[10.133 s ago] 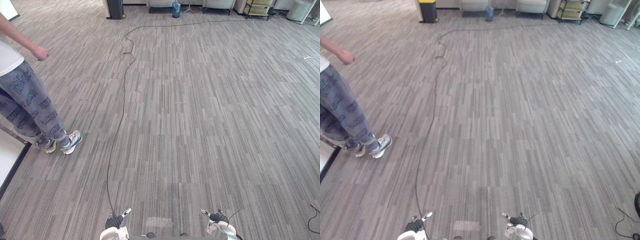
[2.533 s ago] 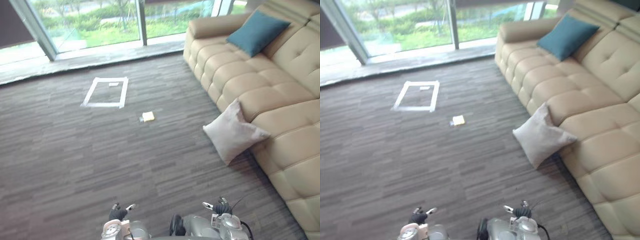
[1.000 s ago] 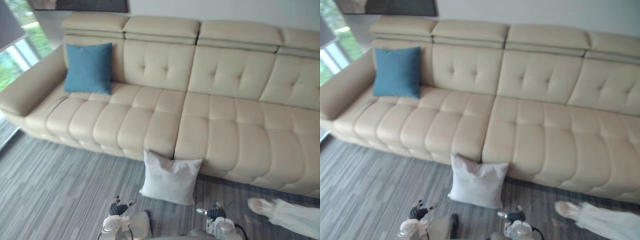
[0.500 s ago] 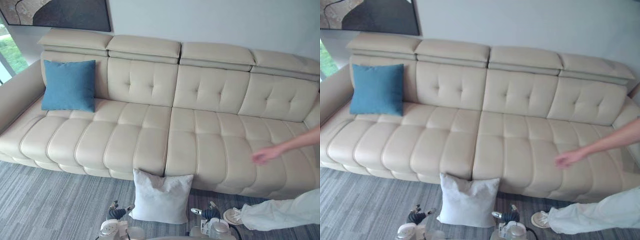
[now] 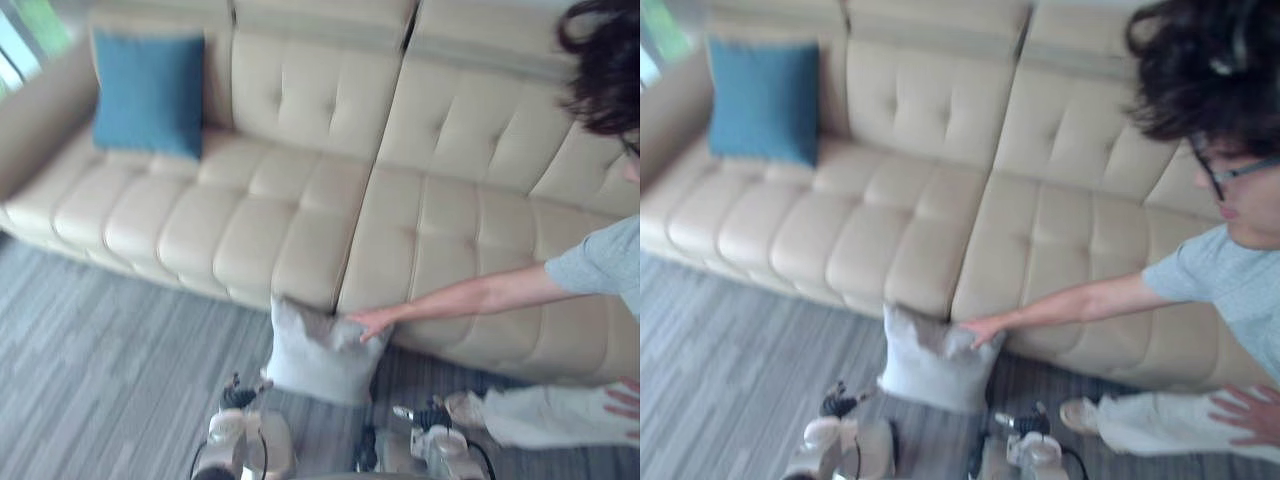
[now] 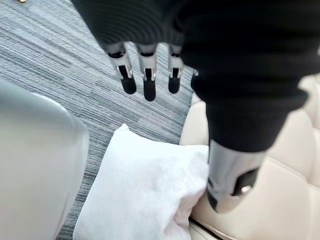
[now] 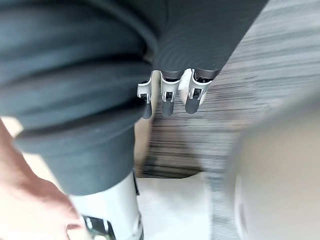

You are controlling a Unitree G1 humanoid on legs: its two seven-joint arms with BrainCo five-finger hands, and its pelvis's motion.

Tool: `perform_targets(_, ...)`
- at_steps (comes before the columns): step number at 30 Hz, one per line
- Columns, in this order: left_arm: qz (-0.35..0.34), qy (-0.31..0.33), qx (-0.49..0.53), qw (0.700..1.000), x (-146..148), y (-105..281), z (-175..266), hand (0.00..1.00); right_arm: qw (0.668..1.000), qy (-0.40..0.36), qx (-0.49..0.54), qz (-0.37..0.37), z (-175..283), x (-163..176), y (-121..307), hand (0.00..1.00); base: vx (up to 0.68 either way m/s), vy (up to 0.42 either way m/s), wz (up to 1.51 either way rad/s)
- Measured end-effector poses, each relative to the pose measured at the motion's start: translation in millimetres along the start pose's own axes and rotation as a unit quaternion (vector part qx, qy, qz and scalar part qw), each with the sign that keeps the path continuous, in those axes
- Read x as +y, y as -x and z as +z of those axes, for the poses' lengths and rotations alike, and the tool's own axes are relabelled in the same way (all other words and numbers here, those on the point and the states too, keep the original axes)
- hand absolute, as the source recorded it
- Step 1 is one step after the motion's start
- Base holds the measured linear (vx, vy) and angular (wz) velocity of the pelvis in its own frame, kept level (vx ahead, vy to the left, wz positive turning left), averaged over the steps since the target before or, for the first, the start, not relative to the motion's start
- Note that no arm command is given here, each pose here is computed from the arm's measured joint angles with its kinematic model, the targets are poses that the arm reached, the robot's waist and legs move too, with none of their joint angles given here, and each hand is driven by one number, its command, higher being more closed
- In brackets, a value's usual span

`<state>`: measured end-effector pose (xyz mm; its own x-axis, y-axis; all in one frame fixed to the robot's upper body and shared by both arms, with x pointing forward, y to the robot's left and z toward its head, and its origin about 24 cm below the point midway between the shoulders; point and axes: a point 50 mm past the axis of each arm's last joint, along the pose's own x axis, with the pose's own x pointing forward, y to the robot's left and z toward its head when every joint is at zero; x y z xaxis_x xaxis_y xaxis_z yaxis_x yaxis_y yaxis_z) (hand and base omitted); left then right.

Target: Pick up cushions and gather them together orderly.

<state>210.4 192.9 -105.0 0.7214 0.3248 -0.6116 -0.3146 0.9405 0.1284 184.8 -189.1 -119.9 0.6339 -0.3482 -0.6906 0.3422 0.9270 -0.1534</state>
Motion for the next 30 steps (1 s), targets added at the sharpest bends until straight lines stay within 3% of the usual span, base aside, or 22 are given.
perform_targets(10,0.042,0.06,-0.192,0.979,-0.1,-19.7,147.1,0.0,0.98,-0.103,-0.169,-0.019,143.1,16.0,-12.1,0.0,-0.19,0.029,-0.04)
perform_targets(17,0.027,0.086,-0.245,0.965,-19.0,-12.5,195.0,0.0,0.954,-0.149,-0.261,0.008,221.4,38.7,8.3,0.0,-0.02,-0.021,0.0)
perform_targets(30,-0.033,0.082,-0.252,0.964,-64.6,3.6,189.4,0.0,0.954,-0.153,-0.255,0.033,205.4,64.0,18.9,0.0,-0.01,-0.039,0.0)
